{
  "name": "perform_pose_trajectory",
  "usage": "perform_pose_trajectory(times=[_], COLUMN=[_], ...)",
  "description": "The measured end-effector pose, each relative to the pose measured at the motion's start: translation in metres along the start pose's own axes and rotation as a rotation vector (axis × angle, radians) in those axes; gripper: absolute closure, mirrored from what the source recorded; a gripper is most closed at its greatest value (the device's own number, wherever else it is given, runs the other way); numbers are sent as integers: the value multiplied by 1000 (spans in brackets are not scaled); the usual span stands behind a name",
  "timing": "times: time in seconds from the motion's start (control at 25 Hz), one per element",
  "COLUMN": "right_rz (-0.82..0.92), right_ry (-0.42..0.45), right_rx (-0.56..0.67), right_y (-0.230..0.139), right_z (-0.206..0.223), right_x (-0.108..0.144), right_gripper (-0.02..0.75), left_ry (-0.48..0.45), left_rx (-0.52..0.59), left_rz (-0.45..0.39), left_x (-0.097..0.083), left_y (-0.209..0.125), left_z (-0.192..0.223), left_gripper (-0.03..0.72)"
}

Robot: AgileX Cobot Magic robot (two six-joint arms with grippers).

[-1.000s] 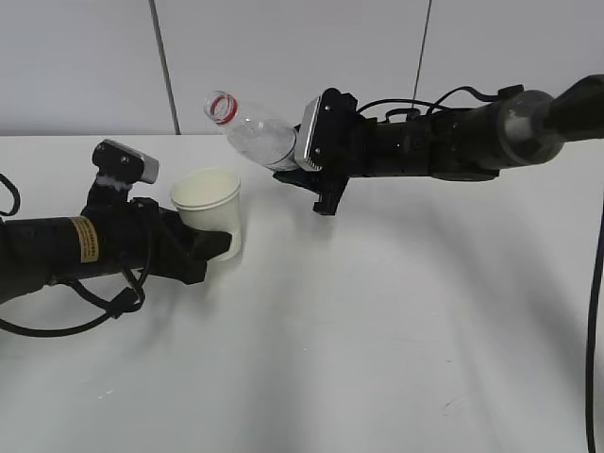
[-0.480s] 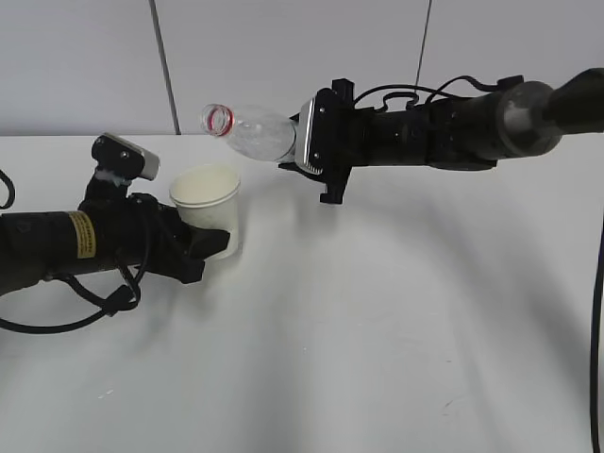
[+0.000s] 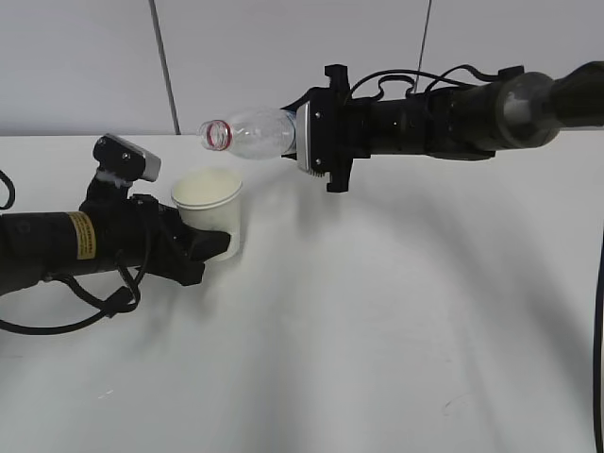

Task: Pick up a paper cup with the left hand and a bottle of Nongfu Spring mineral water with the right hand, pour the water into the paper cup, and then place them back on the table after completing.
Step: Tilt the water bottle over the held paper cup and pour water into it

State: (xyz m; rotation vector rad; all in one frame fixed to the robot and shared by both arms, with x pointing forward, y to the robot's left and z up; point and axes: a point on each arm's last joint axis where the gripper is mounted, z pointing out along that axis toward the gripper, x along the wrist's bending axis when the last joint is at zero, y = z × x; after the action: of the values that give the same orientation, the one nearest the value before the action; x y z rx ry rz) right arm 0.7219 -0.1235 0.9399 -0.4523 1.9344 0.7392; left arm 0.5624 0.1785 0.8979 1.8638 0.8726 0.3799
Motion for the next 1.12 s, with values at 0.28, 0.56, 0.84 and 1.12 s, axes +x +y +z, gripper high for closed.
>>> perform_pose_trajectory(times=[0.28,0.56,0.84,1.12], right_rz=[-50,-90,-165,-246], right_ry=[-5,-30,-34,-35], right_rx=[2,0,2,5], right_y=[0,1,1,1], right_z=[0,0,0,0], right_x=[-2,-11,-12,-12], right_gripper=[294,295,295,297], left_ry=[-19,-20,-11,-14], left_rx=[-5,17,36,36], left_rz=[15,25,24,27], left_x=[-2,-2,-1,-1], left_y=[0,-2,-5,-5], left_z=[0,0,1,1], left_gripper=[317,317,319,319])
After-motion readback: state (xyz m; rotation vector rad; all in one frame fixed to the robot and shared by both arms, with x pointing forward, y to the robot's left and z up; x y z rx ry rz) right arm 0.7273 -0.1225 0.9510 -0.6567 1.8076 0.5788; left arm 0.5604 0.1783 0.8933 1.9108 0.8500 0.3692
